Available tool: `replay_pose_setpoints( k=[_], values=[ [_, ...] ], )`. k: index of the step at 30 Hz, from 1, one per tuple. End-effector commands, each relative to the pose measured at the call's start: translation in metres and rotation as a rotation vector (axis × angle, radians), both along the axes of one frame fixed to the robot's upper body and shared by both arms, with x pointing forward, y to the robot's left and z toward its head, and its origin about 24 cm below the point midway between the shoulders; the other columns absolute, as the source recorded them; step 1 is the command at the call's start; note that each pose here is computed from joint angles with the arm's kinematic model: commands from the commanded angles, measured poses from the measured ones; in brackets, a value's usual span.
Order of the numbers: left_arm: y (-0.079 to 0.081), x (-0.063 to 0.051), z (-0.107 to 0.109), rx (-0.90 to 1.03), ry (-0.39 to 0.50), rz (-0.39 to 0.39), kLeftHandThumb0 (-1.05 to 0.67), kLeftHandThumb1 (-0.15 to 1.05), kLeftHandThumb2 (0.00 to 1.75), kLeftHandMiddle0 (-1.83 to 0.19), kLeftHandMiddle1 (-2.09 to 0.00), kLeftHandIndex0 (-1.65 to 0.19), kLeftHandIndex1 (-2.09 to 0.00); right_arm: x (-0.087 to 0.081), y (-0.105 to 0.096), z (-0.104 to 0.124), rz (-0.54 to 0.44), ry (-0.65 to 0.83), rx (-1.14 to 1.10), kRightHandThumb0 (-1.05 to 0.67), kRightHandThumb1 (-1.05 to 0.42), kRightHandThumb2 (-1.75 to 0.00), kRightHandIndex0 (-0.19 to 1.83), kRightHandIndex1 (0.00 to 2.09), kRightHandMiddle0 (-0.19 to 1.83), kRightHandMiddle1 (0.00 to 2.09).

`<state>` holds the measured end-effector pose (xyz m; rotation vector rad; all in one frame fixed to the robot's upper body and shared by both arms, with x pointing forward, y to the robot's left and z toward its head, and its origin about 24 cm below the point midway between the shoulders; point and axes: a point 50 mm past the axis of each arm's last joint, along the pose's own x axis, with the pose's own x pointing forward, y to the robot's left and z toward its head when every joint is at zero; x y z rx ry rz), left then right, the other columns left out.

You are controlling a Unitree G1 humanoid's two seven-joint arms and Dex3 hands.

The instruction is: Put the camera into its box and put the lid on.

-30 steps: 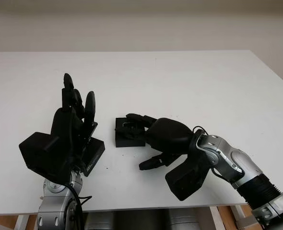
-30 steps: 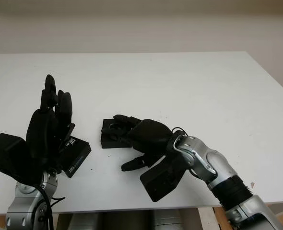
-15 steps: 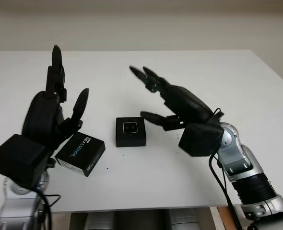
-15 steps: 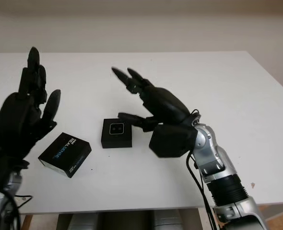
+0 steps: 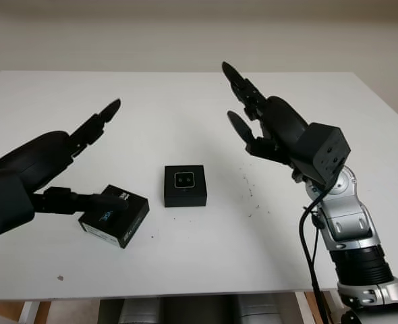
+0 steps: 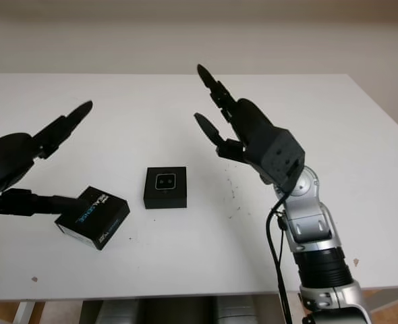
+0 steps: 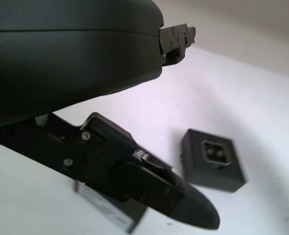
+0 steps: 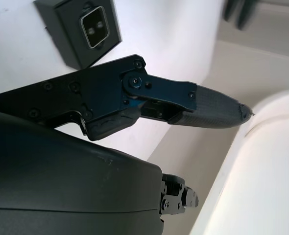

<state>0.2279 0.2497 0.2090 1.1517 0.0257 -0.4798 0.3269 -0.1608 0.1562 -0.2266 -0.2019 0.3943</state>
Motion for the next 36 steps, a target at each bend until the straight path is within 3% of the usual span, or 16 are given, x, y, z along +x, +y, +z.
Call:
replay_pose_setpoints(
  k=[1,8,19,32,36],
  values=[
    [-0.003,0.004,0.001,0.117,0.019,-0.047,-0.84,0.83,0.04,0.19,0.00,0.19,0.00,0.002,-0.004,0.010,-0.003,-0.011,0.051,-0.74,-1.05,-0.68,-0.16,0.03,-0.16,0.01],
    [-0.003,0.016,-0.007,0.344,0.067,-0.115,-0.78,0.79,0.04,0.19,-0.02,0.19,-0.02,0.005,-0.014,0.015,-0.037,-0.022,0.097,-0.75,-1.05,-0.71,-0.15,0.04,-0.16,0.03],
    [-0.012,0.035,-0.025,0.540,0.038,-0.158,-0.72,0.77,0.04,0.16,-0.06,0.17,-0.04,0.005,-0.015,0.013,-0.061,0.002,0.151,-0.76,-1.05,-0.71,-0.14,0.05,-0.14,0.05],
    [-0.023,0.052,-0.039,0.503,0.056,-0.217,-0.78,0.83,0.06,0.12,-0.06,0.14,-0.06,0.001,-0.019,0.011,-0.106,-0.008,0.121,-0.74,-1.05,-0.71,-0.14,0.05,-0.14,0.05],
    [-0.023,0.052,-0.045,0.488,0.087,-0.235,-0.71,0.82,0.05,0.08,-0.07,0.09,-0.08,0.001,-0.020,0.011,-0.123,-0.018,0.103,-0.73,-1.05,-0.70,-0.14,0.05,-0.15,0.05]
  ],
)
